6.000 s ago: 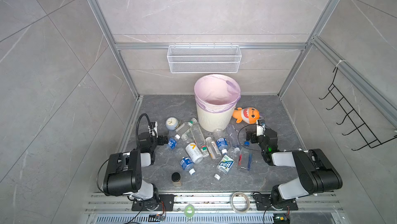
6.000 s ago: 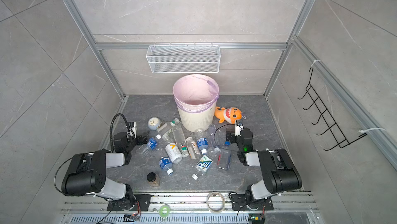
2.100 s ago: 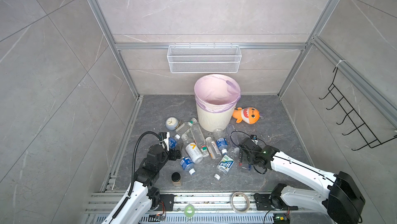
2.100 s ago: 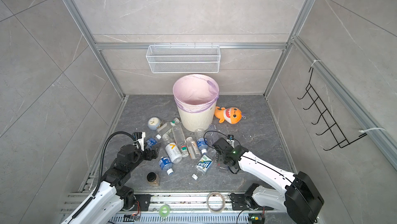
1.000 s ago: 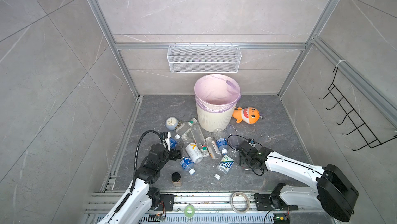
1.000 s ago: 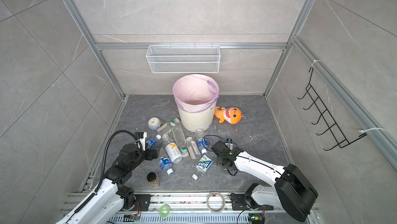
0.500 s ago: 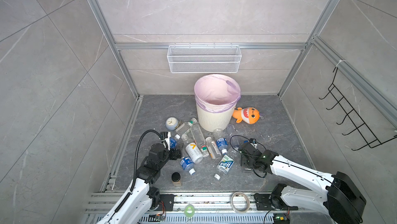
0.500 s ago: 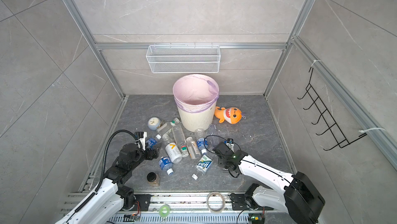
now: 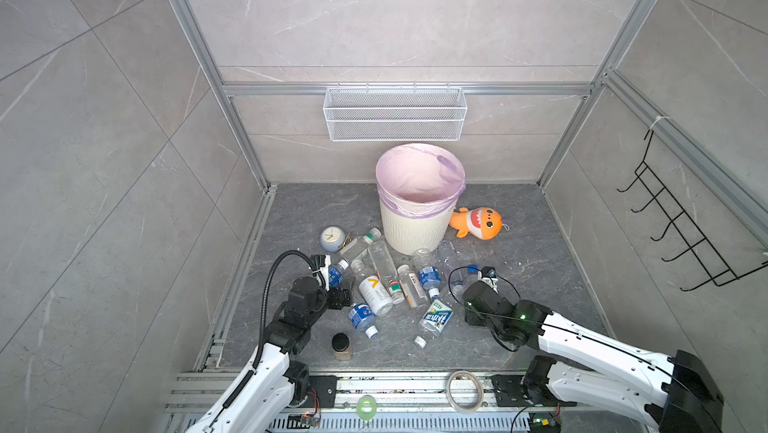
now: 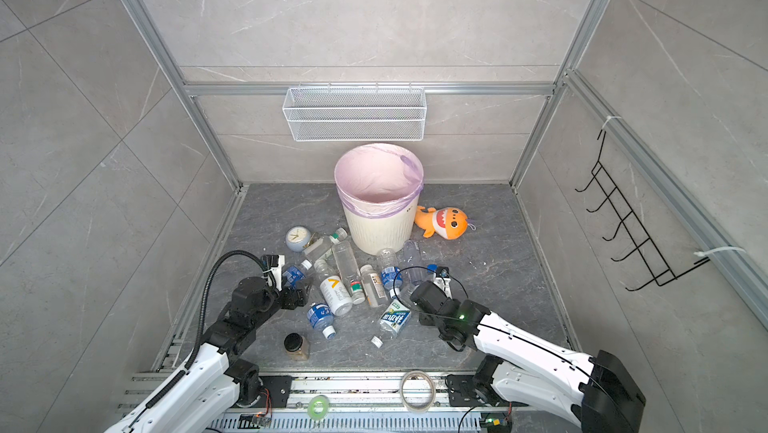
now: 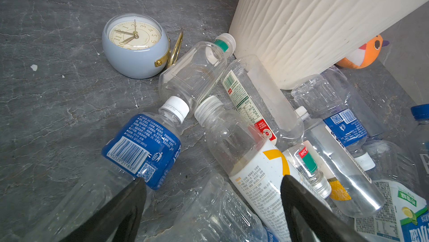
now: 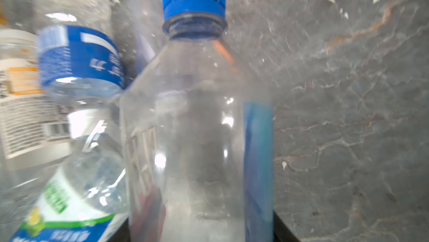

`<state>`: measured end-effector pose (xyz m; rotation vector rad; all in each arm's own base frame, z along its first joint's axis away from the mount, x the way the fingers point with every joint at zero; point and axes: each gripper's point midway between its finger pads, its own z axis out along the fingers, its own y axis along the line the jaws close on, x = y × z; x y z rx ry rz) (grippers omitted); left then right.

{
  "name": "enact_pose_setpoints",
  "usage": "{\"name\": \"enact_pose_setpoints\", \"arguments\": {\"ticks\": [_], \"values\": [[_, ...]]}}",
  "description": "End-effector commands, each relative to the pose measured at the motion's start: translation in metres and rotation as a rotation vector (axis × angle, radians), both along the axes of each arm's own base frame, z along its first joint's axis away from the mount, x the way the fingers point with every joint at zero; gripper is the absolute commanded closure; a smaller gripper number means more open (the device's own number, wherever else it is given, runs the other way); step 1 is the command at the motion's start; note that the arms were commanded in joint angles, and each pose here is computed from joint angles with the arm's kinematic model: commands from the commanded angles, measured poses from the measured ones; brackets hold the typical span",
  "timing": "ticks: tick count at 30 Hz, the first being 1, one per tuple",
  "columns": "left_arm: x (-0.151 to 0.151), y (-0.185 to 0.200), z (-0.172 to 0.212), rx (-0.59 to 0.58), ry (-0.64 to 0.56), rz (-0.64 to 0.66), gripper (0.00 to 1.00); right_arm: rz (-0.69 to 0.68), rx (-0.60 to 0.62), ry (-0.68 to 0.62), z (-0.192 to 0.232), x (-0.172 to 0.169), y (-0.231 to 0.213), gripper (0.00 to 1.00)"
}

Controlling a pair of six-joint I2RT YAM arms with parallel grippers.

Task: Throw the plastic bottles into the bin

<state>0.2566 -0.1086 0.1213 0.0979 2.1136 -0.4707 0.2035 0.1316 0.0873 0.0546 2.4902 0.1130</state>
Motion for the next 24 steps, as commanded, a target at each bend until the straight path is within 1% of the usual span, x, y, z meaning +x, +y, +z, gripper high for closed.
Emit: {"name": "enact_pose_setpoints", "arguments": {"ticks": [1, 9, 16, 21, 24], "values": [[0.006, -0.003, 0.017, -0.014, -0.055, -0.008, 0.08, 0.025, -0.029, -0.099, 0.015, 0.005, 0.001, 0.43], [0.006, -0.003, 0.017, -0.013, -0.054, -0.006, 0.08, 0.142, -0.006, -0.276, 0.053, 0.004, 0.027, 0.43], [0.006, -0.003, 0.016, -0.012, -0.051, -0.006, 0.08, 0.194, 0.01, -0.409, 0.086, 0.0, 0.043, 0.43], [0.007, -0.003, 0.015, -0.01, -0.049, -0.005, 0.08, 0.197, 0.04, -0.524, 0.13, -0.001, 0.051, 0.45], [0.007, -0.003, 0.016, -0.01, -0.05, -0.005, 0.08, 0.204, 0.073, -0.584, 0.168, 0.003, 0.058, 0.43]]}}
